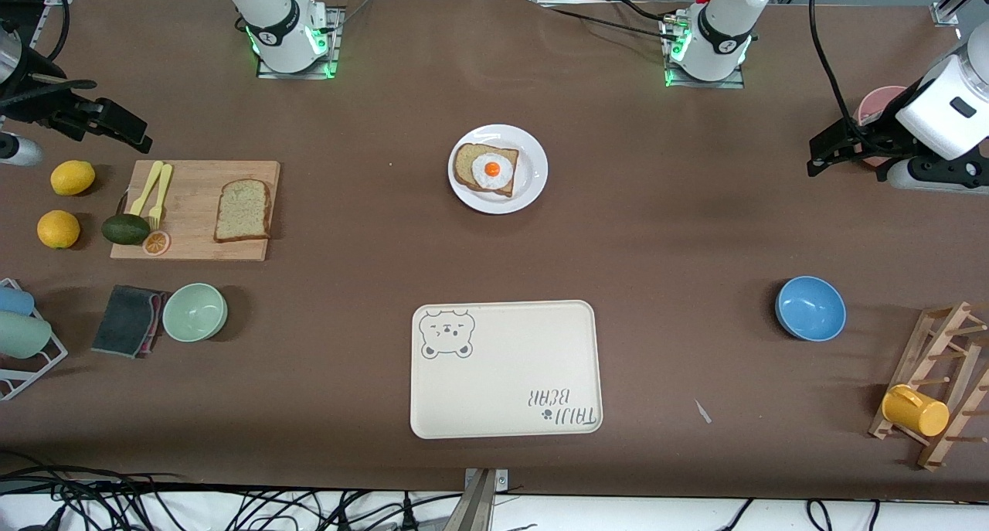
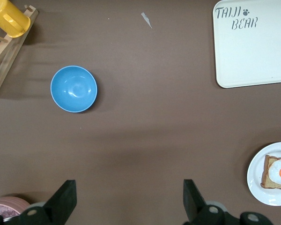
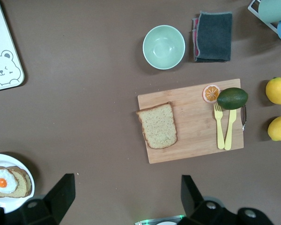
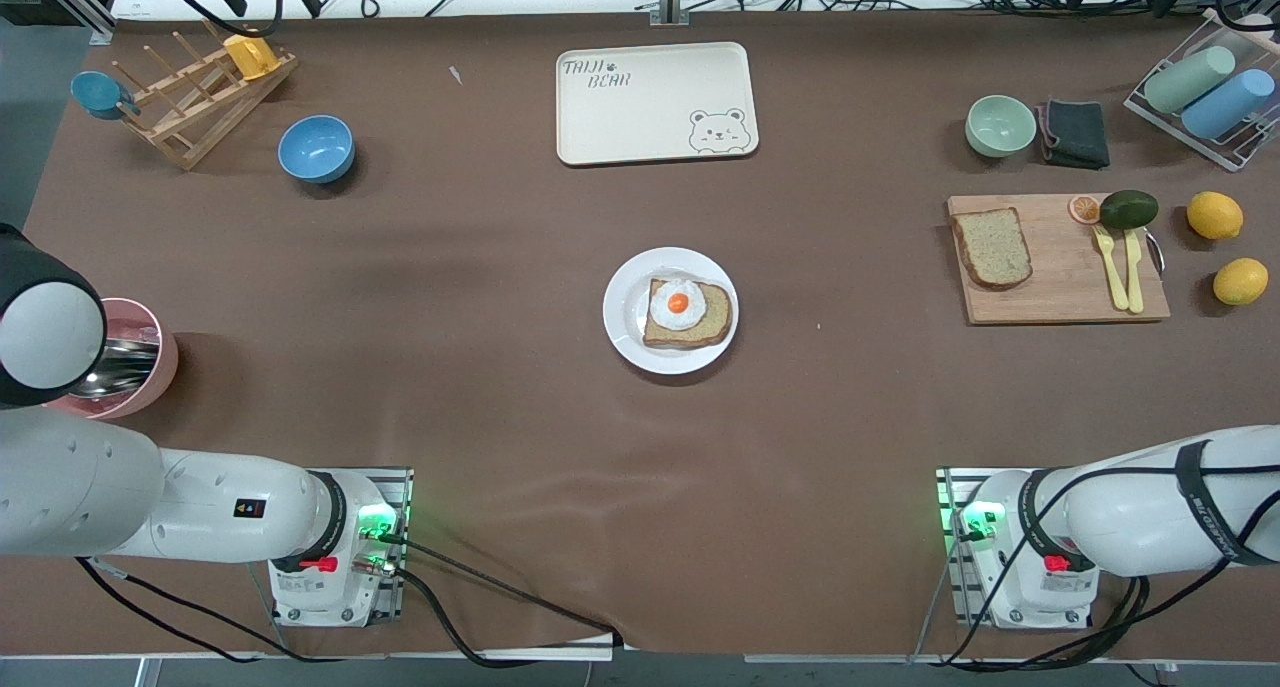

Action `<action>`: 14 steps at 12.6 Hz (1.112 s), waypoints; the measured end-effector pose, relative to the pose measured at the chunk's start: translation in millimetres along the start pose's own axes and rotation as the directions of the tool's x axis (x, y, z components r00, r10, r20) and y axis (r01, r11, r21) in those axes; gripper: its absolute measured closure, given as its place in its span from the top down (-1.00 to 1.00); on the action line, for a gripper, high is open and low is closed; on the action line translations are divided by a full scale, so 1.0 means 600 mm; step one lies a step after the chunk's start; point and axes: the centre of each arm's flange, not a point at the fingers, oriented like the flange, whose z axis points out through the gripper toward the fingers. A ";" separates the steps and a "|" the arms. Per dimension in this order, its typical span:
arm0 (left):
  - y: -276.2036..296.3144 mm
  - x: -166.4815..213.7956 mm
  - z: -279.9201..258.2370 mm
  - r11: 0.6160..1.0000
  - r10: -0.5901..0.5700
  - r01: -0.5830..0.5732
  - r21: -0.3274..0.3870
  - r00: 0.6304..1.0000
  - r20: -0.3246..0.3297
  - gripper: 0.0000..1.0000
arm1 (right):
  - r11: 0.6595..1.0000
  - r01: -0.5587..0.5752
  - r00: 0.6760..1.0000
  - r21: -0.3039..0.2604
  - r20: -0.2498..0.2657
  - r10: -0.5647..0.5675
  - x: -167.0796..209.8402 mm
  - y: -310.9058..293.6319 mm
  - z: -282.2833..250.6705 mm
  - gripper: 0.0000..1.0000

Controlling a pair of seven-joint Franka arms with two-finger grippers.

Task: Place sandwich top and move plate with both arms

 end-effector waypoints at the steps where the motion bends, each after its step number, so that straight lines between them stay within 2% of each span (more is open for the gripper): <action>1: 0.000 0.000 0.000 1.000 0.000 0.000 0.000 1.000 0.000 1.00 | 1.000 -0.002 1.000 0.001 0.000 0.002 0.002 0.009 0.000 1.00; 4: 0.000 0.000 0.000 1.000 0.000 0.000 0.000 1.000 0.001 1.00 | 1.000 -0.001 1.000 0.004 0.001 0.001 0.009 0.045 0.000 1.00; 10: 0.000 0.000 0.000 1.000 0.000 0.000 0.000 1.000 0.001 1.00 | 1.000 -0.002 1.000 0.006 -0.008 0.002 0.011 0.047 -0.001 1.00; 14: 0.000 0.000 0.000 1.000 0.000 0.000 0.000 1.000 0.001 1.00 | 1.000 -0.002 1.000 0.013 0.012 0.001 0.015 0.043 0.012 1.00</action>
